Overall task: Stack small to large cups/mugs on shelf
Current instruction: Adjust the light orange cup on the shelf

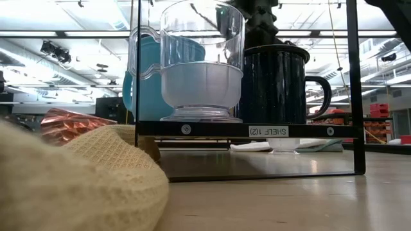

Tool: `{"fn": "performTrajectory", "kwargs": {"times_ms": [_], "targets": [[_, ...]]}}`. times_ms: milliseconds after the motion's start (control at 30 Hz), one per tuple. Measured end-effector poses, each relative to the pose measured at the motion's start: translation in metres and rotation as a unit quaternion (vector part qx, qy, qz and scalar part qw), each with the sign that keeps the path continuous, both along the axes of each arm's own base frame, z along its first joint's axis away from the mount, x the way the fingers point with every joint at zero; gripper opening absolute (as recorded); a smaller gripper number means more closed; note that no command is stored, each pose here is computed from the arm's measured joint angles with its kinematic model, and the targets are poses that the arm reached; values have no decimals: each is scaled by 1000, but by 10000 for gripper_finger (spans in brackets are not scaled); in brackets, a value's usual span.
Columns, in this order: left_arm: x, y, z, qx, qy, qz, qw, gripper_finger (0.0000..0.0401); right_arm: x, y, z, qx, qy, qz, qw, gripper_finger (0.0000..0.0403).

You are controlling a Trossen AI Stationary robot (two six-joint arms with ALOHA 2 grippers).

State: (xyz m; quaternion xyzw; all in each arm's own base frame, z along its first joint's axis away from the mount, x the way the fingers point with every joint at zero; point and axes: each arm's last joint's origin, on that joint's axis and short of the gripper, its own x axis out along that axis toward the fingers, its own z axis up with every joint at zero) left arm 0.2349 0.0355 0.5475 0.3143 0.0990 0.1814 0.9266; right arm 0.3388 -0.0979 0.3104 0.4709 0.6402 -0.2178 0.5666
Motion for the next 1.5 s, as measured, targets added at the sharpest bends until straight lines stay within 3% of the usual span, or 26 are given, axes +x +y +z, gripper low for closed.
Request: {"fn": "performTrajectory", "kwargs": {"times_ms": [300, 500, 967, 1500], "targets": [[0, 0, 0, 38, 15, 5, 999, 107, -5, -17, -1, 49, 16, -97, 994, 0], [-1, 5, 0, 49, 21, 26, 998, 107, -3, -14, 0, 87, 17, -116, 989, 0], [-4, 19, 0, 49, 23, 56, 997, 107, 11, -14, -22, 101, 43, -107, 988, 0], [-4, 19, 0, 50, 24, 56, 997, 107, 13, -16, -14, 66, -16, -80, 995, 7]]}}
